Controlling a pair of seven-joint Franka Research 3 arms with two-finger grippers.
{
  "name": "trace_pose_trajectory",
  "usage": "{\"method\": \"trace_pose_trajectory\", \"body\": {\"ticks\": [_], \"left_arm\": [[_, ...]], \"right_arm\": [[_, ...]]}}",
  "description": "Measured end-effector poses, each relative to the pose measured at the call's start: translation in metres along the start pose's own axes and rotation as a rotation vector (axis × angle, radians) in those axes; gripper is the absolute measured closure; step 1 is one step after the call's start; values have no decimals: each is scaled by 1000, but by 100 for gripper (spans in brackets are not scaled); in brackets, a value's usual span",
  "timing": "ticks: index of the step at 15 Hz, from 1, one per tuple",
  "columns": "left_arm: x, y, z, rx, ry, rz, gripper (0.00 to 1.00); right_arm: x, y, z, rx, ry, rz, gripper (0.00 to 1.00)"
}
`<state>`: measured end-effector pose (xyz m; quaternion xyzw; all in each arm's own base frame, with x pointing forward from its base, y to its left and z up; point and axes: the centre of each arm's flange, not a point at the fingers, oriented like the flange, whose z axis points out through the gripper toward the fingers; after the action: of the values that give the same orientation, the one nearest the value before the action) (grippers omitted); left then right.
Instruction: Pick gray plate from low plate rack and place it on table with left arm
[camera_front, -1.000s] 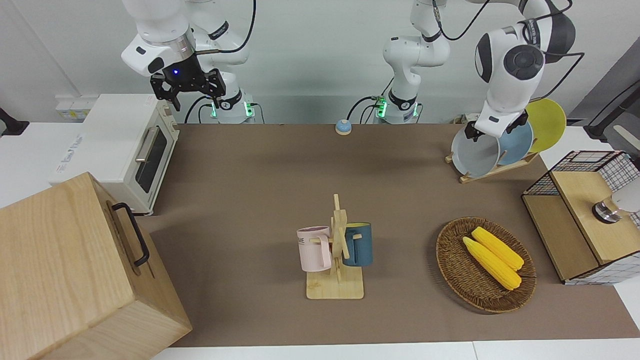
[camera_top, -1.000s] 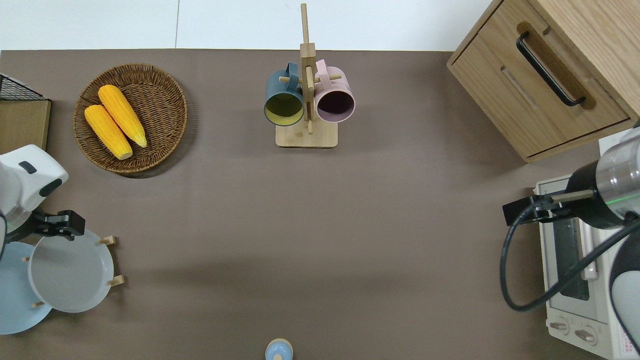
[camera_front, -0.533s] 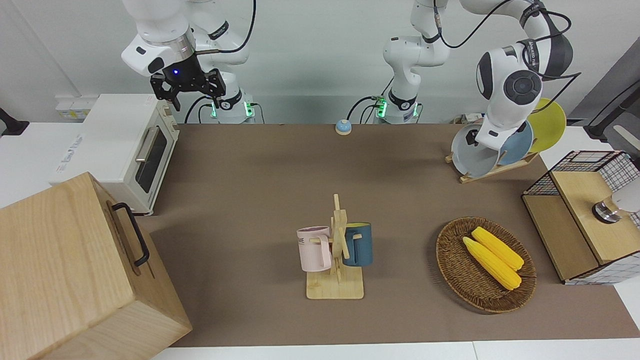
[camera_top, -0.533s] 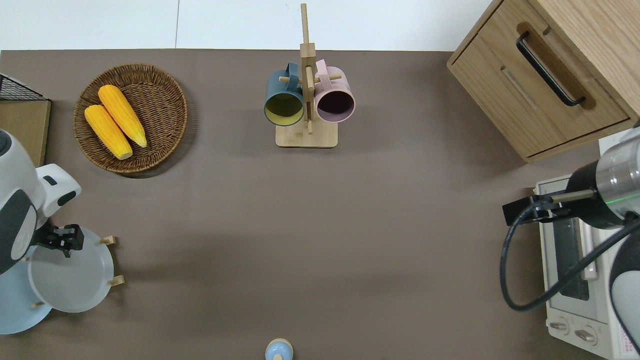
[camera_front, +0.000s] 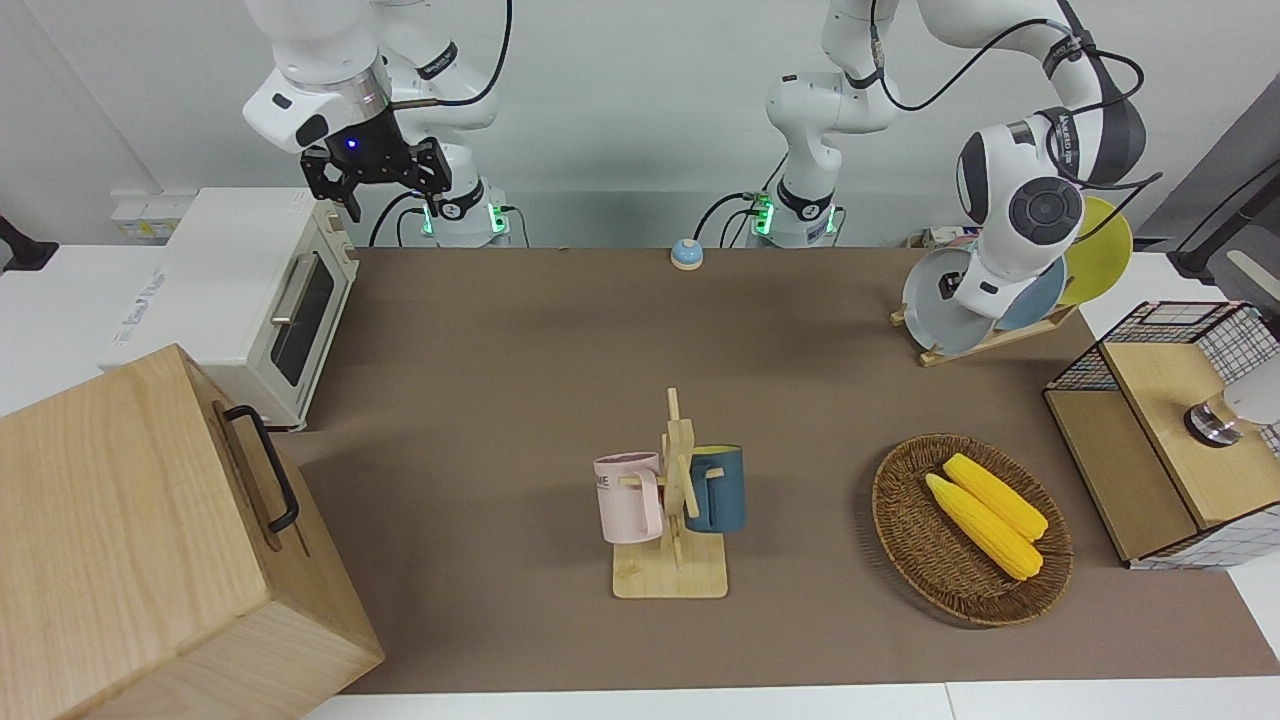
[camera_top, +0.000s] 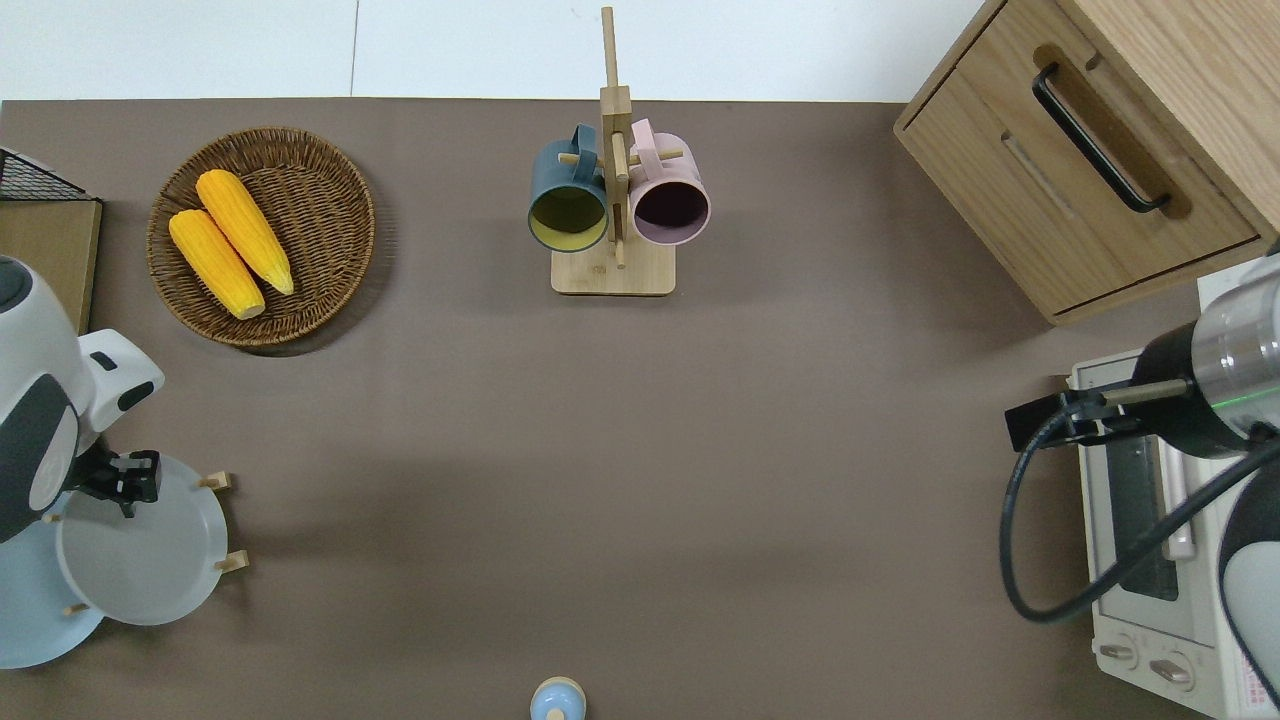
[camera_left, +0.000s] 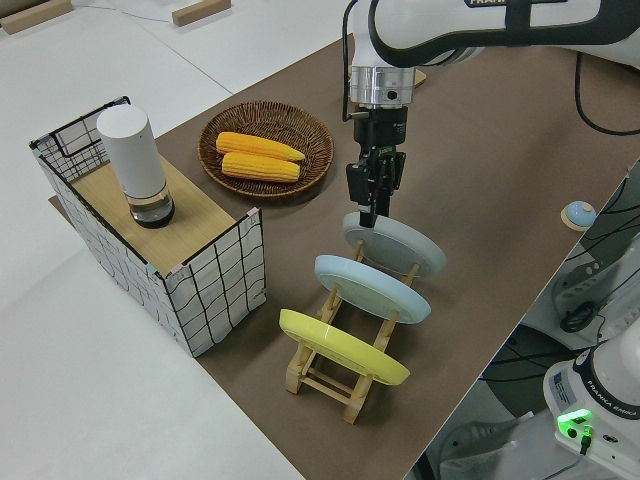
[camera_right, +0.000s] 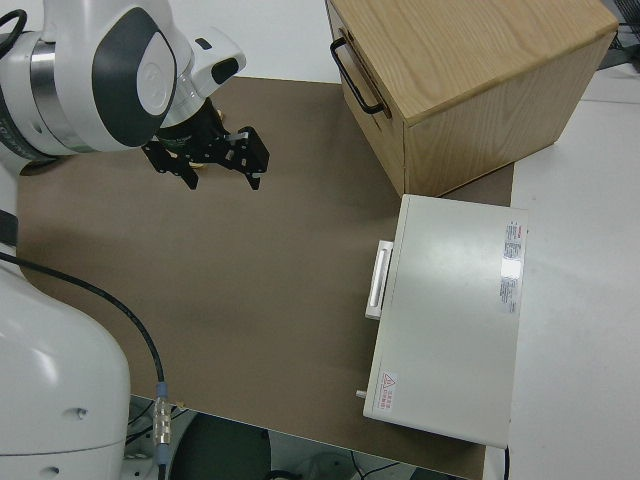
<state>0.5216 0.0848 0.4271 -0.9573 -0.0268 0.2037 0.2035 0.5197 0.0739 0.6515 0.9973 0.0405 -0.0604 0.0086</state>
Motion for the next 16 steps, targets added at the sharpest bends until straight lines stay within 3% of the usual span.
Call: {"method": "trace_pose_trajectory", "body": {"ticks": [2,5,12,16], "left_arm": [[0,0,0,0,0,0,58],[1,0,0,4,2,1,89],[1,-2,-3,4,7,-1,90],[-4,-15,-33,6,34,27,90]], "right_arm": [[0,0,0,0,0,0,1],[0,0,0,0,0,0,1],[0,0,0,0,0,0,1],[0,0,0,0,0,0,1]]}}
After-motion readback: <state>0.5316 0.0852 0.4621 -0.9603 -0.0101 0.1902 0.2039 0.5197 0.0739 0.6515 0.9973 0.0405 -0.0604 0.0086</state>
